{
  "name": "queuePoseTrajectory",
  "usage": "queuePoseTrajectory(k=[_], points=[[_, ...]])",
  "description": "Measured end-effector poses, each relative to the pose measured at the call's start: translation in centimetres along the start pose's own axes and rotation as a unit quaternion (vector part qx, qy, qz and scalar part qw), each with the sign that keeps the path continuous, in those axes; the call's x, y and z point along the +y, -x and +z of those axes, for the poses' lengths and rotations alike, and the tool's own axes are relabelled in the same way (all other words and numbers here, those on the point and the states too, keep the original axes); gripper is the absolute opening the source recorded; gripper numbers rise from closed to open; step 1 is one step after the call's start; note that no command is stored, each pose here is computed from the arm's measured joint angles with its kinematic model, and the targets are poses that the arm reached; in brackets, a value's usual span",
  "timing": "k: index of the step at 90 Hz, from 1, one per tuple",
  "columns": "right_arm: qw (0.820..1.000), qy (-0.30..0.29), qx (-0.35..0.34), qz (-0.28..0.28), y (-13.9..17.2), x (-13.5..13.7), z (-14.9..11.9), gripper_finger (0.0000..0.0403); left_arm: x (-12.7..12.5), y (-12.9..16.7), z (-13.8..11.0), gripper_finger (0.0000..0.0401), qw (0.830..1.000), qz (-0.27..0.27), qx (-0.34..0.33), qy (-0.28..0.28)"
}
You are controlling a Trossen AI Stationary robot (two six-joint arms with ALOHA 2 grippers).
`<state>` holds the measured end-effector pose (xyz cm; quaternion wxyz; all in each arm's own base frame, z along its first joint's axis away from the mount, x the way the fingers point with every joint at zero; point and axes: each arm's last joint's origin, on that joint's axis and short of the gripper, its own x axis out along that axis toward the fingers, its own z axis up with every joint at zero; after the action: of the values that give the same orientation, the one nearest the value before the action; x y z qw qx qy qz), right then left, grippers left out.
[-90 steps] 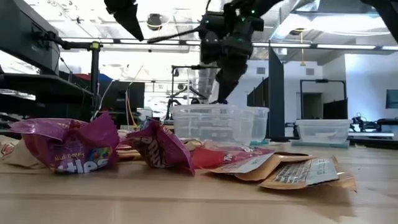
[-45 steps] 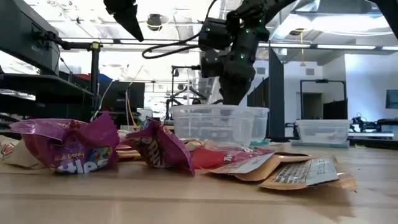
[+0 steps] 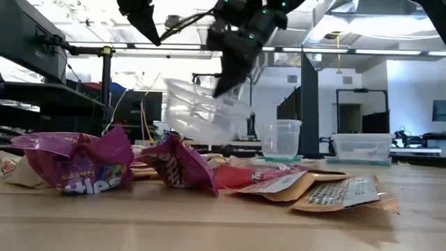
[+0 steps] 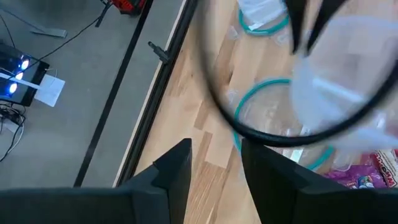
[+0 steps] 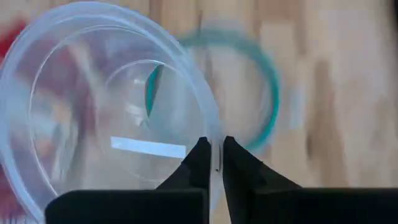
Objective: Sort candy
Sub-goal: Remove the big round transparent bin's lid, then put the big round transparent bin on top of its lid, then put the yellow candy into the rectangular transparent bin
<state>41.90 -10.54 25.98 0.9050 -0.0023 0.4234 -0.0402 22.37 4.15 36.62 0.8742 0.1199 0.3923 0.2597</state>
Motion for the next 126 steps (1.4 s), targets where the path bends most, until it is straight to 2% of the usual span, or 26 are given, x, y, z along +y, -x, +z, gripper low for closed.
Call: queuePoseTrajectory(k=[13,20,27,35,56,68,75,83,92,97,111,126], points=[[0.998,-0.054,-0.028,0.0,-2.7,-2.0,-0.2,0.0002,0.0,0.0,0.1,0.0127,1.0,-0.002,-0.004,0.0],[0.998,-0.067,-0.004,0.003,-4.2,-2.7,-1.2,0.0007,0.0,0.0,0.1,0.0127,1.0,-0.002,-0.003,0.002],[0.997,-0.081,0.008,0.003,-4.5,-3.1,-1.6,0.0027,0.0,0.0,0.0,0.0127,1.0,-0.002,-0.002,0.004],[0.996,-0.088,0.002,0.002,-4.3,-3.5,-1.6,0.0068,0.0,0.0,0.0,0.0127,1.0,-0.002,-0.001,0.006],[0.997,-0.073,-0.028,-0.007,-1.5,-4.0,0.1,0.0185,0.0,0.0,0.0,0.0127,1.0,-0.001,-0.002,0.007],[0.999,-0.045,0.011,-0.005,2.0,-3.8,0.2,0.0223,0.0,0.0,-0.2,0.0127,1.0,-0.002,0.011,0.022],[1.0,-0.02,0.023,0.003,4.9,-2.5,0.3,0.0233,-0.2,-0.1,-0.4,0.0127,0.999,-0.019,0.02,0.025],[0.999,-0.003,0.015,0.028,8.0,-0.3,0.1,0.0235,-0.6,0.0,-0.7,0.0131,0.996,-0.079,0.035,0.031],[0.999,-0.002,0.006,0.048,9.9,2.3,-1.5,0.0235,-1.1,-0.1,-1.0,0.0136,0.991,-0.114,0.048,0.06],[0.998,-0.005,-0.007,0.054,10.7,4.0,-2.8,0.0235,-1.8,-0.4,-1.6,0.0138,0.989,-0.125,0.06,0.058],[0.993,-0.022,-0.075,0.088,10.9,9.2,-7.3,0.0235,-4.9,-1.9,-3.9,0.0139,0.984,-0.15,0.09,0.013],[0.983,-0.054,-0.163,0.068,9.5,13.8,-12.4,0.0235,-9.4,-3.0,-6.9,0.0139,0.979,-0.184,0.088,-0.022]])
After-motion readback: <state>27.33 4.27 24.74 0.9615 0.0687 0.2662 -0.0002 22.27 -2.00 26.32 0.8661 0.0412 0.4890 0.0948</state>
